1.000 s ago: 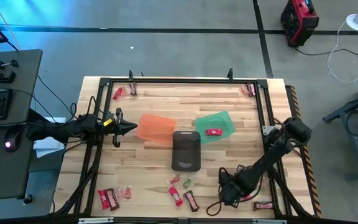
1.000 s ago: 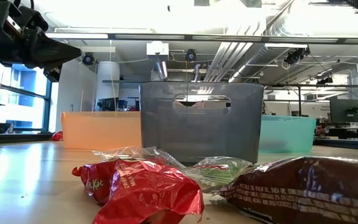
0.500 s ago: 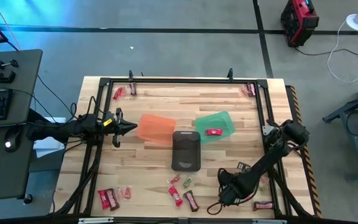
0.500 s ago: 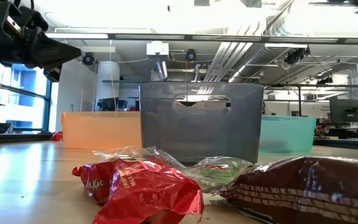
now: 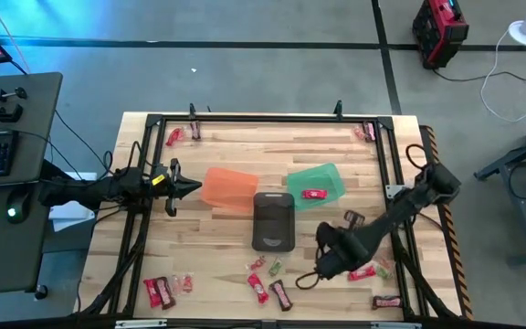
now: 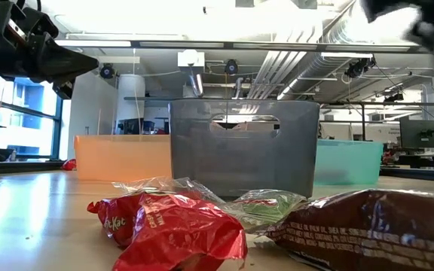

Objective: Sort candy by brand, put in halloween buckets
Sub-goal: Put the red chocolate bar into the green bin

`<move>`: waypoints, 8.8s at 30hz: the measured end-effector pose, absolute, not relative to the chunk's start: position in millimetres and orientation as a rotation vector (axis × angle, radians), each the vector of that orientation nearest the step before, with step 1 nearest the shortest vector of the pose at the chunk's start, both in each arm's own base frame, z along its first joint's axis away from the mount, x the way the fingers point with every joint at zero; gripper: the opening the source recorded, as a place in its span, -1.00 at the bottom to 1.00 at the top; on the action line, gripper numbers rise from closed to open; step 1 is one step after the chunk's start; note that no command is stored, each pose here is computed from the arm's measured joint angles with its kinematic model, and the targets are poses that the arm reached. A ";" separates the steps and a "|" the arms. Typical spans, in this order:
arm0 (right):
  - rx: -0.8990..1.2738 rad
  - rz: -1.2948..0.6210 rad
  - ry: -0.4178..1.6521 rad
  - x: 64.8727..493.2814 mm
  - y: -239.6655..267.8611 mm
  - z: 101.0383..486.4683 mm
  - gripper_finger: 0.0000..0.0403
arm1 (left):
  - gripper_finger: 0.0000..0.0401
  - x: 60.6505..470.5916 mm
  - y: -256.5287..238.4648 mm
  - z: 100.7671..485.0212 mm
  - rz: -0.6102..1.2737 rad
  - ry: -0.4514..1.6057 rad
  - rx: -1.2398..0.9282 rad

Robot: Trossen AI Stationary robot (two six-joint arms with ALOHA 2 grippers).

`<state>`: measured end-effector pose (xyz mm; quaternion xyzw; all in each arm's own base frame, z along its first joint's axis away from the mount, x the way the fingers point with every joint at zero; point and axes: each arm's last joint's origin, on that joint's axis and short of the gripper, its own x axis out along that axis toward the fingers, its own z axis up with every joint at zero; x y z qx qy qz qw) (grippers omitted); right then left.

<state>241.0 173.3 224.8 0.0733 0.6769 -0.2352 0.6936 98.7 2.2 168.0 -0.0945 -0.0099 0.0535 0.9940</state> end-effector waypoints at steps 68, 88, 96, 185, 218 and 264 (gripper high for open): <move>-0.010 -0.362 1.032 285.7 41.8 256.8 -0.85 | -1.00 98.7 2.2 168.0 0.107 -0.020 -0.189; 0.436 -0.044 0.910 301.3 20.5 283.4 0.16 | -1.00 98.7 2.2 168.1 0.107 -0.020 -0.190; 0.608 0.198 0.704 313.7 113.6 295.4 0.17 | -1.00 98.7 2.2 168.1 0.107 -0.020 -0.190; 0.700 -0.951 0.993 269.9 18.7 244.2 -0.94 | -1.00 98.8 2.2 168.0 0.107 -0.018 -0.189; 0.303 -0.491 1.145 245.7 19.7 256.0 0.22 | -1.00 98.8 2.2 167.9 0.107 -0.017 -0.189; 0.607 -0.361 0.467 274.9 -117.6 296.6 0.22 | -0.12 137.7 144.9 263.3 1.260 0.940 -0.728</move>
